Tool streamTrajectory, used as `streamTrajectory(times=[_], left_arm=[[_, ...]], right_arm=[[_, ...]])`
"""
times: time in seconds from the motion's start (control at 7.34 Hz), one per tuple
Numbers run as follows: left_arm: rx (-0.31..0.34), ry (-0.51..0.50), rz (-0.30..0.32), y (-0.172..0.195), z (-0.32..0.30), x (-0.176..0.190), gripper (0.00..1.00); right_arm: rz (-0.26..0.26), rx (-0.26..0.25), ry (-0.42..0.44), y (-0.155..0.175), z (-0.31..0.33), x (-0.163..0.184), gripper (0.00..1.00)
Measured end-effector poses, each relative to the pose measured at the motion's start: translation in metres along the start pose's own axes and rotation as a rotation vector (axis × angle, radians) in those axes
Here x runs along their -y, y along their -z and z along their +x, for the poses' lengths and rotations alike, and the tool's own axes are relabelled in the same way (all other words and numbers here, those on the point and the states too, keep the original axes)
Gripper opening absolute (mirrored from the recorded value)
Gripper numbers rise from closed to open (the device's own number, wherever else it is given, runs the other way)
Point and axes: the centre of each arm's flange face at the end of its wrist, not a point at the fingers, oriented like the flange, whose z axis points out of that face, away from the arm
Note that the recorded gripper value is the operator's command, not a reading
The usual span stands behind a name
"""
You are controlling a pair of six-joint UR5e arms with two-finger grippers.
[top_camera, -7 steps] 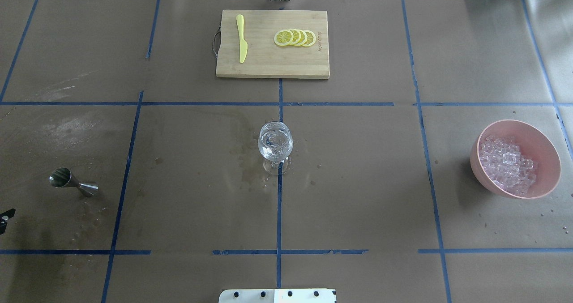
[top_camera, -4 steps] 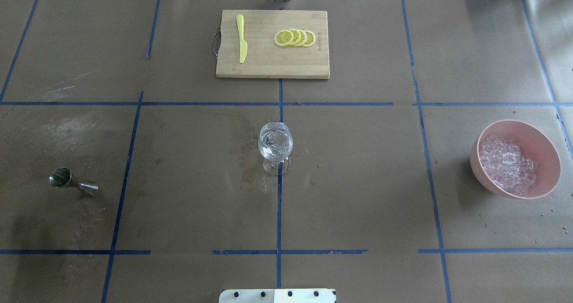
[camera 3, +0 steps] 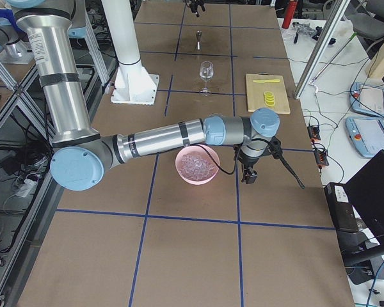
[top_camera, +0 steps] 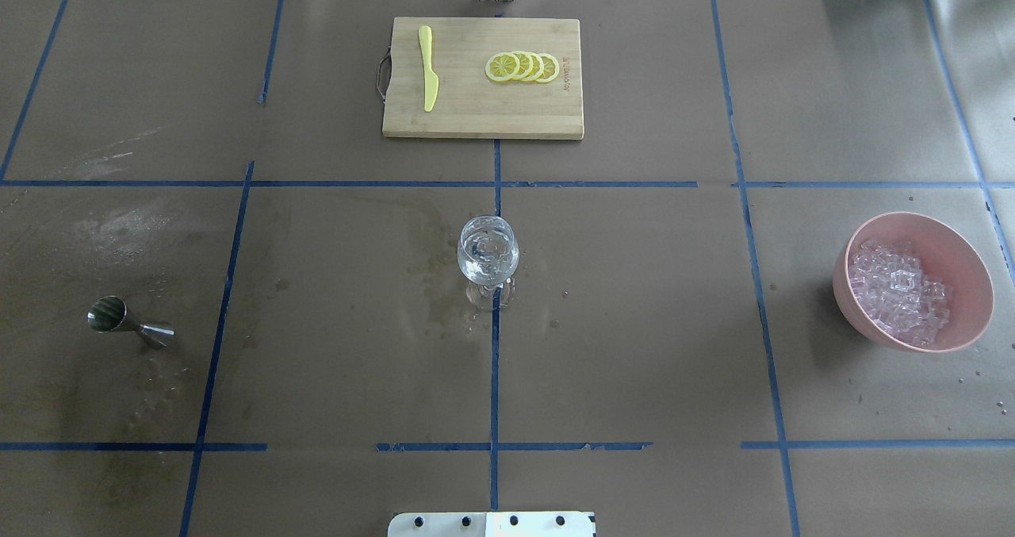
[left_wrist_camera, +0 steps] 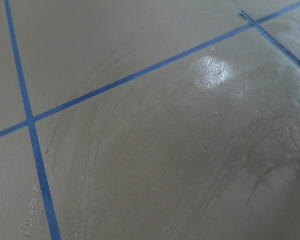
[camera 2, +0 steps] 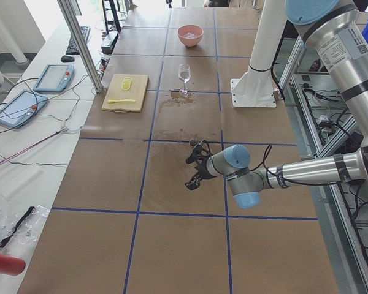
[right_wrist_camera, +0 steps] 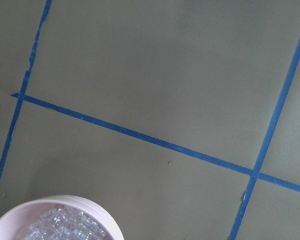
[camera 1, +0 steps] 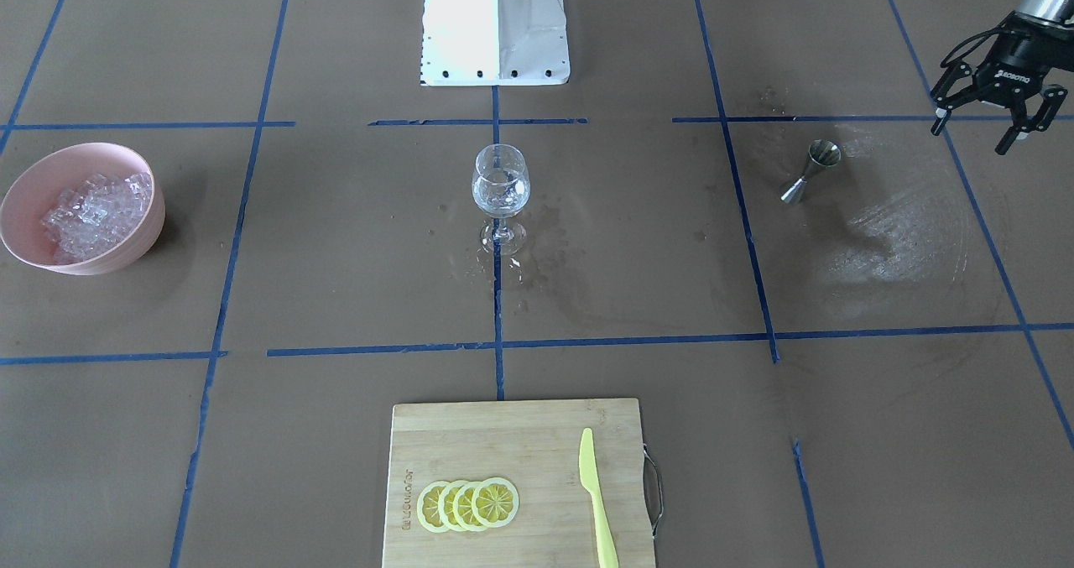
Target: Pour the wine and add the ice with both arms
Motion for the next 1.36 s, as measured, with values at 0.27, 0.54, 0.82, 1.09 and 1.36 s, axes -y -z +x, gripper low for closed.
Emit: streamTrajectory(times=[0.27, 0.54, 0.82, 1.09, 1.36], left_arm=[[-0.084, 0.065, -0.047, 0.014, -0.006, 0.032, 0.99], [-0.112, 0.137, -0.102, 0.024, 0.009, 0.084, 0.99], [-0.105, 0.178, -0.13, 0.034, 0.028, 0.128, 0.99], [-0.107, 0.184, -0.14, 0.041, 0.04, 0.142, 0.99], [-0.105, 0.169, -0.147, 0.041, 0.041, 0.145, 0.99]], right_arm=[[0.008, -0.011, 0.01, 0.005, -0.003, 0.003, 1.0], [0.017, -0.056, 0.026, 0.013, -0.008, 0.006, 1.0], [0.022, -0.076, 0.028, 0.017, -0.01, 0.006, 1.0], [0.022, -0.073, 0.025, 0.017, -0.011, 0.006, 1.0], [0.009, -0.057, 0.008, 0.009, -0.005, -0.002, 1.0]])
